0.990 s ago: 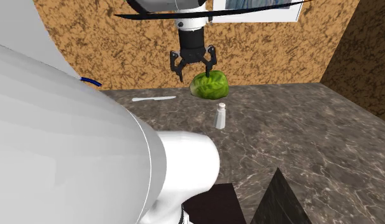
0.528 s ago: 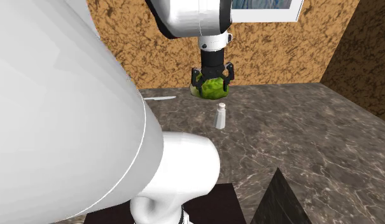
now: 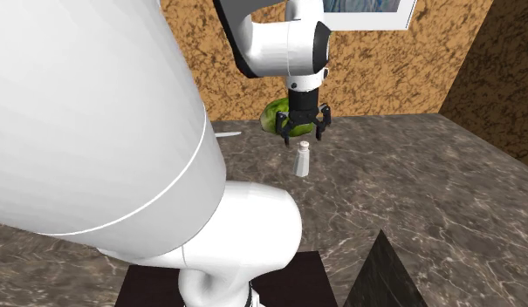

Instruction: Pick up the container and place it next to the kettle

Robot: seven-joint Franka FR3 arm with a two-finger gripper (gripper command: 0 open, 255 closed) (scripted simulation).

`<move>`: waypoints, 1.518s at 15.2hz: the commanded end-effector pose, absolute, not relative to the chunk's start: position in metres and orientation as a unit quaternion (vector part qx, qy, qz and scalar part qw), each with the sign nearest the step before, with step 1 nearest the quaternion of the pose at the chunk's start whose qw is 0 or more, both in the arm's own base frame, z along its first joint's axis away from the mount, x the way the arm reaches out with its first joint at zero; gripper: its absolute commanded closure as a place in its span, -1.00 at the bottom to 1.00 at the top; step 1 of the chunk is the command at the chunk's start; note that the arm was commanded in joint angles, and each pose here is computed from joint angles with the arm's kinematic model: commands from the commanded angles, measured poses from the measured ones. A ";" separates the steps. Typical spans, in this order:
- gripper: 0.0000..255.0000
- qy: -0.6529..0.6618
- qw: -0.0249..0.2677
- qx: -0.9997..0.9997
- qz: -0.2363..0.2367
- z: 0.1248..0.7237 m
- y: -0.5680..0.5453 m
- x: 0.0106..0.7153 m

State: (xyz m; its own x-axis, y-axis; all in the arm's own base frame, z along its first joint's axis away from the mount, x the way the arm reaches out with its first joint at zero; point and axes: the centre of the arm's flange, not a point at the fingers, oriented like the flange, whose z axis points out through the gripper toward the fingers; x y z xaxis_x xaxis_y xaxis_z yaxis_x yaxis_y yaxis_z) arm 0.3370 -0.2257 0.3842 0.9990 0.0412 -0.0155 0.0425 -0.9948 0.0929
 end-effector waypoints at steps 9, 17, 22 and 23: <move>-1.00 0.021 0.047 0.999 -0.007 0.365 -0.228 0.336; 1.00 0.021 0.047 0.999 -0.007 0.365 -0.228 0.336; 1.00 0.021 0.047 0.999 -0.007 0.375 -0.228 0.336; 1.00 0.021 0.047 0.999 -0.007 0.381 -0.228 0.336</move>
